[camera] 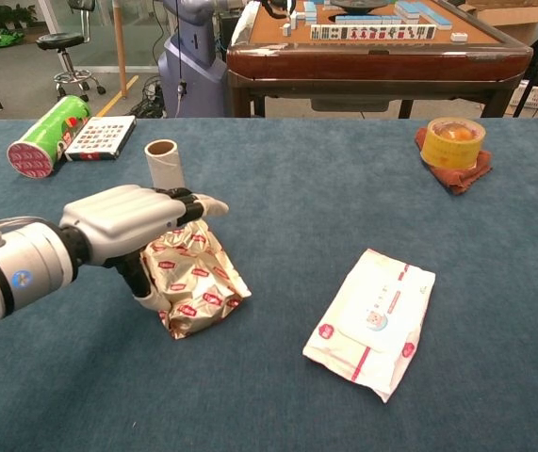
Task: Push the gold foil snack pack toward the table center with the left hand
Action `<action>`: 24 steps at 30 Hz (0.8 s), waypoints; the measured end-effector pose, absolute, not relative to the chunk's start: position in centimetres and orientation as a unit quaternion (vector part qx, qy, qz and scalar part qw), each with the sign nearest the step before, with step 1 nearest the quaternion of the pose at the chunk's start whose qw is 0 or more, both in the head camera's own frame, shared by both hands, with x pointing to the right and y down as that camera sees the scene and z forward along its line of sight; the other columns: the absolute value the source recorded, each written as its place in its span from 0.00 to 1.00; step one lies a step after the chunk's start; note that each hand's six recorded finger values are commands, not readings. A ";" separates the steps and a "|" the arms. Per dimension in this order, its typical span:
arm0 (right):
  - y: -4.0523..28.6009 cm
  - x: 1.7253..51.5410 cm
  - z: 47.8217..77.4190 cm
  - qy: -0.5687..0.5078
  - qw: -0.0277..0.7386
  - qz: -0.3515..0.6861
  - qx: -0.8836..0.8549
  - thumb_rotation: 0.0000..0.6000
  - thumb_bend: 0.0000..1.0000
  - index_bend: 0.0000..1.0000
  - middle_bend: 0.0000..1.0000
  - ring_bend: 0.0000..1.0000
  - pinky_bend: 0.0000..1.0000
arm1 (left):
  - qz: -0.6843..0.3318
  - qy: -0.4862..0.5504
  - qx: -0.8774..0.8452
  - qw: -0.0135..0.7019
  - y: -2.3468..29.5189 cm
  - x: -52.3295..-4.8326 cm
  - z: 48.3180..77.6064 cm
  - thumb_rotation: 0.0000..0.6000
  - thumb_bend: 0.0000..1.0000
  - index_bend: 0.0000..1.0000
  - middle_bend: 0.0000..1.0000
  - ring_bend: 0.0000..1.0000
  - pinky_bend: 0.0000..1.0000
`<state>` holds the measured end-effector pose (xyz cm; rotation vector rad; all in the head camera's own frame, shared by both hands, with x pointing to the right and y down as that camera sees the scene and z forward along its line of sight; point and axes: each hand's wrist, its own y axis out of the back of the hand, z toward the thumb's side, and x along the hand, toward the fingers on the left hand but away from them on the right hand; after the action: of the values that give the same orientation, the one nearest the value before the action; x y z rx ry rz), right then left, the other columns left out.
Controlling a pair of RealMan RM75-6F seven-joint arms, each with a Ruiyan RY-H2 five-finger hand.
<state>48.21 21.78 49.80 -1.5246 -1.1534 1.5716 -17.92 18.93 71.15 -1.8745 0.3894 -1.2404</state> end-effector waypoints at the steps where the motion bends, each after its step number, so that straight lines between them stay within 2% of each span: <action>1: 21.8 48.3 49.8 -0.442 0.327 0.600 -0.582 1.00 0.14 0.46 0.47 0.31 0.36 | -0.494 0.154 -0.746 0.420 18.8 -17.8 71.2 1.00 0.00 0.00 0.00 0.00 0.09; 24: 21.8 49.0 49.0 -0.449 0.327 0.598 -0.578 1.00 0.14 0.46 0.47 0.31 0.36 | -0.458 0.170 -0.745 0.454 16.1 -15.2 72.0 1.00 0.00 0.00 0.00 0.00 0.09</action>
<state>49.04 21.79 48.99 -1.5139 -1.1749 1.5661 -15.21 16.12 71.97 -1.8382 0.4207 -1.1299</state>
